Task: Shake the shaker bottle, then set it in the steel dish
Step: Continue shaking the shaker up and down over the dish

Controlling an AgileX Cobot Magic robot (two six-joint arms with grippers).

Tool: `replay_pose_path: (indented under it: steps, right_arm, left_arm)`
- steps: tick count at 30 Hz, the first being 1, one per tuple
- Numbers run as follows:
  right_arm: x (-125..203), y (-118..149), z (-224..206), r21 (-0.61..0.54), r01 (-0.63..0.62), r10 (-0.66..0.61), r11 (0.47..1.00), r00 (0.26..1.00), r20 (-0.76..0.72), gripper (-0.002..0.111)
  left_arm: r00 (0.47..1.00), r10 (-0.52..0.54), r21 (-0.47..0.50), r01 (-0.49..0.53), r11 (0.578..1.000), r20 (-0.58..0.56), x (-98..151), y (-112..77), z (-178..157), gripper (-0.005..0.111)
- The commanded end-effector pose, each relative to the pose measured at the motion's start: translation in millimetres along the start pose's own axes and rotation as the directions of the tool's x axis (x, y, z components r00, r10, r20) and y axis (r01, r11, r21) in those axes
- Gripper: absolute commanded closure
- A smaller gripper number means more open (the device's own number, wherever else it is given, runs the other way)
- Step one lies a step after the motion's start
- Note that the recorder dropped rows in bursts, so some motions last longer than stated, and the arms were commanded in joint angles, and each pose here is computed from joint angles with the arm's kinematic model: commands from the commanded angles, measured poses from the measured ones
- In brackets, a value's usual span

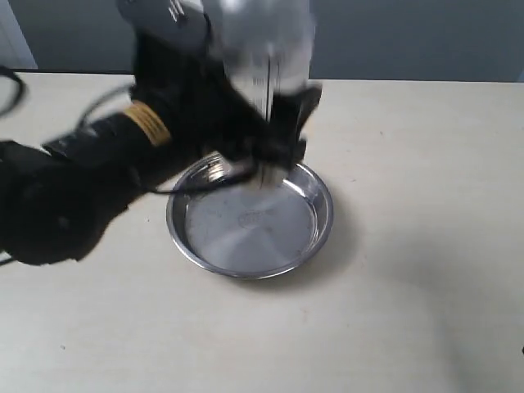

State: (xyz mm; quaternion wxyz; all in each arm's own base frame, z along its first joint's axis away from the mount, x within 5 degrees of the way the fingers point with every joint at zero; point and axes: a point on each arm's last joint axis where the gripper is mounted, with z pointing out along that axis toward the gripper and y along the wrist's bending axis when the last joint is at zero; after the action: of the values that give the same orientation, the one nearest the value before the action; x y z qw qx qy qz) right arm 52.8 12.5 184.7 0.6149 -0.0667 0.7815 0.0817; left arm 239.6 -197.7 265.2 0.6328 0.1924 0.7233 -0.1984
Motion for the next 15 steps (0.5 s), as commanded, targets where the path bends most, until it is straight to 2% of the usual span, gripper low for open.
replay_pose_path:
  steps: [1, 2, 3, 4, 6, 8, 10, 12, 13, 15]
  right_arm:
    - [-0.9, 0.1, -0.2, -0.002, 0.007, -0.007, 1.0, 1.0, 0.016, 0.109]
    - [-0.9, 0.1, -0.2, -0.002, 0.007, -0.007, 1.0, 1.0, 0.016, 0.109]
    - [-0.9, 0.1, -0.2, -0.002, 0.007, -0.007, 1.0, 1.0, 0.016, 0.109]
    - [-0.9, 0.1, -0.2, -0.002, 0.007, -0.007, 1.0, 1.0, 0.016, 0.109]
    - [-0.9, 0.1, -0.2, -0.002, 0.007, -0.007, 1.0, 1.0, 0.016, 0.109]
    - [-0.9, 0.1, -0.2, -0.002, 0.007, -0.007, 1.0, 1.0, 0.016, 0.109]
    - [-0.9, 0.1, -0.2, -0.002, 0.007, -0.007, 1.0, 1.0, 0.016, 0.109]
    - [-0.9, 0.1, -0.2, -0.002, 0.007, -0.007, 1.0, 1.0, 0.016, 0.109]
    - [-0.9, 0.1, -0.2, -0.002, 0.007, -0.007, 1.0, 1.0, 0.016, 0.109]
    - [-0.9, 0.1, -0.2, -0.002, 0.007, -0.007, 1.0, 1.0, 0.016, 0.109]
  left_arm:
    - [0.998, 0.032, 0.047, -0.035, 0.998, 0.062, -8.4, -13.7, -3.2, 0.107]
    - [0.979, 0.022, 0.074, -0.037, 0.997, 0.202, -42.8, -21.2, -15.9, 0.107]
    - [0.964, 0.061, 0.085, -0.086, 0.993, 0.257, -58.9, -24.3, -26.4, 0.107]
    - [0.97, 0.062, 0.071, -0.08, 0.994, 0.235, -55.2, -21.9, -26.1, 0.107]
    - [0.998, -0.008, -0.052, 0.011, 0.999, 0.061, -19.7, 0.5, -11.3, 0.107]
    - [0.983, -0.148, -0.181, 0.126, 0.975, -0.109, 20.0, 21.8, -0.8, 0.107]
    - [0.982, -0.116, -0.133, 0.096, 0.986, -0.151, 25.7, 15.5, -0.6, 0.107]
    - [0.999, -0.037, -0.035, 0.036, 0.999, -0.03, 5.2, -0.8, -4.8, 0.107]
    - [0.996, 0.018, 0.004, -0.018, 1.0, 0.088, -14.1, -8.5, -8.7, 0.107]
    - [0.946, 0.05, 0.022, -0.06, 0.998, 0.32, -61.7, -15.4, -22.0, 0.107]
